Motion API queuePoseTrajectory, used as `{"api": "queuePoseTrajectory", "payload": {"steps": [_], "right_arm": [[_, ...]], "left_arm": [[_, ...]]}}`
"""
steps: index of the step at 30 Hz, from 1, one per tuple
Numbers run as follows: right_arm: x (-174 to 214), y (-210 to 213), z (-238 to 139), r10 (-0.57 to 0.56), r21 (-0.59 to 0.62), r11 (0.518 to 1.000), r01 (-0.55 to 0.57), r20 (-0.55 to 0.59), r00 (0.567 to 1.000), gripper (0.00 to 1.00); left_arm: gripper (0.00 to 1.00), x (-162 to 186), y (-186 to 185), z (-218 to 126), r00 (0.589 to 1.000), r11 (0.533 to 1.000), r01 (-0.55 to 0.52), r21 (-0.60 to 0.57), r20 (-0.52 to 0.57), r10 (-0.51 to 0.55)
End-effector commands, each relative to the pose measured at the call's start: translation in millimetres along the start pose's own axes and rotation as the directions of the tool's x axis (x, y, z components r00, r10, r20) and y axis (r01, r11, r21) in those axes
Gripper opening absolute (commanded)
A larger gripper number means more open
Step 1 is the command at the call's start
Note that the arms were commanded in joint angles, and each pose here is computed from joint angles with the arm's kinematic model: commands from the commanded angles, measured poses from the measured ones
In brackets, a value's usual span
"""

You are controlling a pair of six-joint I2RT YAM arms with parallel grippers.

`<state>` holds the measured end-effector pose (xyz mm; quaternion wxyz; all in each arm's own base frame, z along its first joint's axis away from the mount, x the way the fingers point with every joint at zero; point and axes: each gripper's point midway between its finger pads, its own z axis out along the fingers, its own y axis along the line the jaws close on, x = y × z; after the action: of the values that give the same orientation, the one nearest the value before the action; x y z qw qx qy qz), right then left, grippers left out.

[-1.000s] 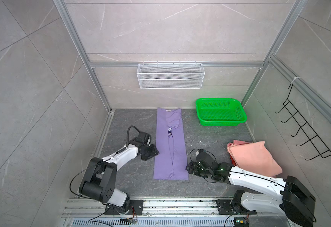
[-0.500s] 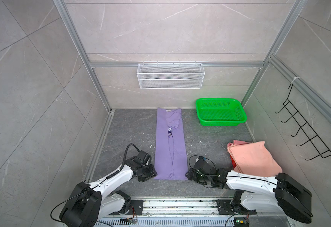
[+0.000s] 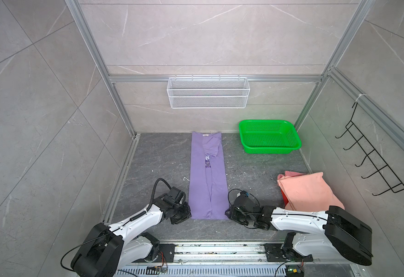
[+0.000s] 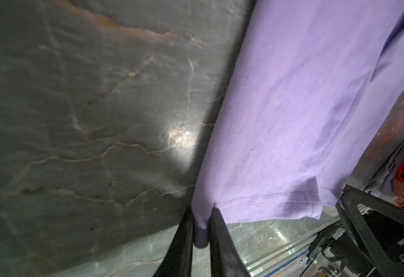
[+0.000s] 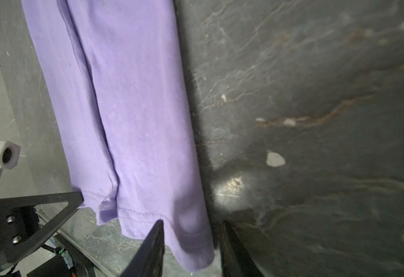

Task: Fold and stack the t-shirts
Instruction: 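Pinch the strip's near-end corners with both grippers, then fold the held near end away from the robot onto the collar end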

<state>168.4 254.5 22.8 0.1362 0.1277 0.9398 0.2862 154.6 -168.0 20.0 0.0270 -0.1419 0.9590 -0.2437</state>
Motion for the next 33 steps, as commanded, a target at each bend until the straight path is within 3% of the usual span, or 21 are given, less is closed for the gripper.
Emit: {"api": "queuePoseTrajectory", "payload": {"steps": [1, 3, 9, 14, 19, 24, 28, 33], "right_arm": [[7.8, -25.2, 6.0, 0.001, 0.093, 0.996, 0.0, -0.007, 1.0, 0.25], [6.5, -17.7, 5.6, -0.006, 0.07, 0.997, 0.006, 0.003, 1.0, 0.15], [10.2, -1.6, -12.4, -0.07, 0.079, 0.995, 0.067, 0.032, 0.997, 0.02], [21.1, 19.4, -30.1, -0.139, 0.067, 0.989, 0.135, 0.054, 0.989, 0.0], [1.6, 51.0, -51.8, -0.192, 0.045, 0.981, 0.187, 0.158, 0.969, 0.0], [-38.3, 90.0, -75.1, -0.253, 0.049, 0.967, 0.251, 0.319, 0.913, 0.0], [-72.3, 119.9, -82.0, -0.358, 0.144, 0.933, 0.329, 0.409, 0.839, 0.0], [-122.6, 140.5, -58.1, -0.333, 0.124, 0.943, 0.31, 0.416, 0.846, 0.0]], "left_arm": [[0.08, 5.0, 0.4, -1.3, 1.0, 1.0, 0.01, 0.007, -0.011, -0.01], [0.0, 3.3, -4.1, -3.9, 1.0, 1.0, 0.005, 0.023, -0.003, -0.005], [0.0, 17.7, -0.2, -10.6, 1.0, 0.999, 0.025, 0.047, -0.011, -0.024], [0.0, 25.9, -8.3, -27.7, 1.0, 0.994, 0.012, 0.105, 0.012, -0.014], [0.0, 12.7, -43.9, -60.4, 0.994, 0.98, -0.088, 0.177, 0.087, 0.074], [0.0, -25.2, -89.1, -80.3, 0.963, 0.963, -0.223, 0.15, 0.187, 0.194], [0.0, -64.1, -124.0, -83.5, 0.936, 0.95, -0.285, 0.126, 0.251, 0.247], [0.0, -133.6, -146.9, -86.0, 0.92, 0.952, -0.276, 0.132, 0.324, 0.221]]}}
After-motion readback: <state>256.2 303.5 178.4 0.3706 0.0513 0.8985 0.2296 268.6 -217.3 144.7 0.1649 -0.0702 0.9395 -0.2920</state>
